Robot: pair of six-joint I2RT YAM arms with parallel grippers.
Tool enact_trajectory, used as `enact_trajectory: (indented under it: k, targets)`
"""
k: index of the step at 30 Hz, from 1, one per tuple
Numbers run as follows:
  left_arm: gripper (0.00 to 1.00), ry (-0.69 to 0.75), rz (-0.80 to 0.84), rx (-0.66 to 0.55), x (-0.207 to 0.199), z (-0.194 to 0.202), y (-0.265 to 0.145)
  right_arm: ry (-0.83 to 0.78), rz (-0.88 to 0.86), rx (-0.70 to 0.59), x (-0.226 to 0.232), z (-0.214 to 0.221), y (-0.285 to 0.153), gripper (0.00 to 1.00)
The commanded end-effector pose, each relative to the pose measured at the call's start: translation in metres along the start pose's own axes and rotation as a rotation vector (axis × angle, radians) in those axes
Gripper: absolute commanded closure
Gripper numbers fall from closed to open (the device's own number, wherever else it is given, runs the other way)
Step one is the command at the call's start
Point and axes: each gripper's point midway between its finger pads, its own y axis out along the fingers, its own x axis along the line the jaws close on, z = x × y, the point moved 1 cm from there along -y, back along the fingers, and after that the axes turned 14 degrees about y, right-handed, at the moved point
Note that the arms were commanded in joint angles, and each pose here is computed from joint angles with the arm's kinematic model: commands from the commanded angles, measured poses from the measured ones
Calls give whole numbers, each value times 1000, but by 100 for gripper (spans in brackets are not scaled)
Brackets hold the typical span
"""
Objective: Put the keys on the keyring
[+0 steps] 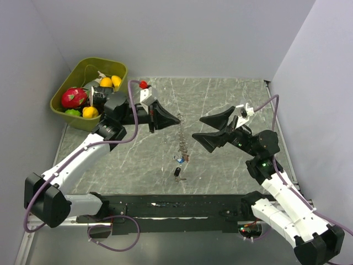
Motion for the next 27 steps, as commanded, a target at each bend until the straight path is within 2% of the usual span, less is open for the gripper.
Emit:
enact_trajectory:
  k: [1, 6, 11, 17, 23, 26, 27]
  targets:
    - [99, 60, -86, 1, 11, -6, -28, -7, 79, 57, -13, 12, -6, 0]
    - [99, 33, -221, 62, 29, 15, -65, 81, 217, 193, -42, 49, -14, 0]
    - [99, -15, -345, 81, 49, 30, -103, 89, 361, 325, -63, 88, -13, 0]
    - [99, -55, -481, 75, 66, 36, -130, 160, 587, 569, -88, 157, -12, 0]
    - [99, -76, -555, 78, 75, 37, -138, 166, 793, 780, -104, 220, -18, 10]
    - [99, -89, -559, 80, 76, 40, -139, 154, 826, 853, -103, 239, -13, 19]
    - [99, -94, -556, 76, 76, 40, -139, 141, 848, 857, -105, 242, -12, 25]
